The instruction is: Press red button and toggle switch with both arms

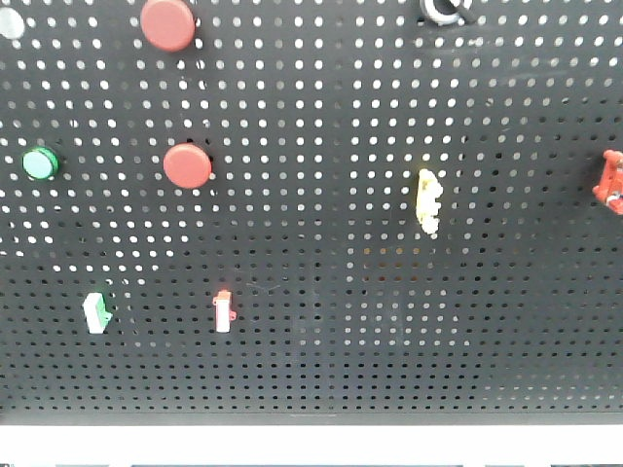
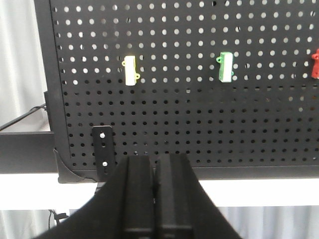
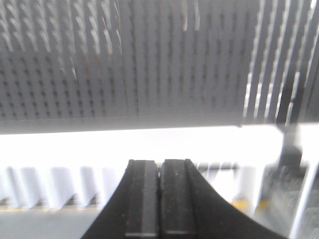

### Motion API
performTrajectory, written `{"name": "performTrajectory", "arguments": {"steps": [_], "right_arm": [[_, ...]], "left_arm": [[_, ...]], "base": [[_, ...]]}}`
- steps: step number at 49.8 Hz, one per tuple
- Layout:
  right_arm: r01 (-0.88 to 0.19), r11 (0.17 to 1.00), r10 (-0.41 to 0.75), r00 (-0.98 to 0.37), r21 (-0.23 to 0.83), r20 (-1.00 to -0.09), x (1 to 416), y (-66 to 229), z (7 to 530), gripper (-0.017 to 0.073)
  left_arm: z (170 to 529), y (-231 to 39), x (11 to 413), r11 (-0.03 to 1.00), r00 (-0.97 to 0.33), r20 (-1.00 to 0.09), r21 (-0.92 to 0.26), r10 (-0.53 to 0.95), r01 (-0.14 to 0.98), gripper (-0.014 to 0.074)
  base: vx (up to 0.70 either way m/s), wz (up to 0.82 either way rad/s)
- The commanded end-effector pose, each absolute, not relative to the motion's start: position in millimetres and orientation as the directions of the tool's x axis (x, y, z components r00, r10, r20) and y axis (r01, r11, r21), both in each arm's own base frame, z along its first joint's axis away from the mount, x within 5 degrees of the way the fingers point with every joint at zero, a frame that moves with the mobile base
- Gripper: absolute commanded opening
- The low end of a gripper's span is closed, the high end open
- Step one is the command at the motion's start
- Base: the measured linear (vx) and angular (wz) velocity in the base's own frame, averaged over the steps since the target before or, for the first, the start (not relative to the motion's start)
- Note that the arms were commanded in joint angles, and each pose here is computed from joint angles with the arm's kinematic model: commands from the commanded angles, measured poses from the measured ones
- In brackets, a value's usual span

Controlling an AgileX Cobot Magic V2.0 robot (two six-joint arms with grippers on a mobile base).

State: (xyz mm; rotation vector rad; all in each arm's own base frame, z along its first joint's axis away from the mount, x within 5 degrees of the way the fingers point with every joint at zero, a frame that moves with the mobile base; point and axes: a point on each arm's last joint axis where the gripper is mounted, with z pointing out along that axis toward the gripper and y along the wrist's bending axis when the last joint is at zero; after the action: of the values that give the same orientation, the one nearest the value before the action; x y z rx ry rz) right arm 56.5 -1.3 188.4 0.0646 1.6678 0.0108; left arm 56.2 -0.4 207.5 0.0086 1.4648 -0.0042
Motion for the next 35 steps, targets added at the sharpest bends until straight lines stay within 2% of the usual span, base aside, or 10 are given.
{"name": "performTrajectory", "arguments": {"steps": [1,35], "right_arm": [[0.051,0.998,0.048,-0.029,0.047,-0.998,56.1,-2.7,191.2,0.0],[0.053,0.998,0.025,-0.053,0.023,-0.998,56.0,-2.9,189.1,0.0]], "left_arm": [[204.1,0.0,57.2,1.0,0.152,-0.988,-0.015,-0.016,0.006,0.0002],[204.0,0.0,57.2,1.0,0.151,-0.988,-0.015,-0.016,0.006,0.0002]], "base": [[0.0,0.0],[0.0,0.0]]}}
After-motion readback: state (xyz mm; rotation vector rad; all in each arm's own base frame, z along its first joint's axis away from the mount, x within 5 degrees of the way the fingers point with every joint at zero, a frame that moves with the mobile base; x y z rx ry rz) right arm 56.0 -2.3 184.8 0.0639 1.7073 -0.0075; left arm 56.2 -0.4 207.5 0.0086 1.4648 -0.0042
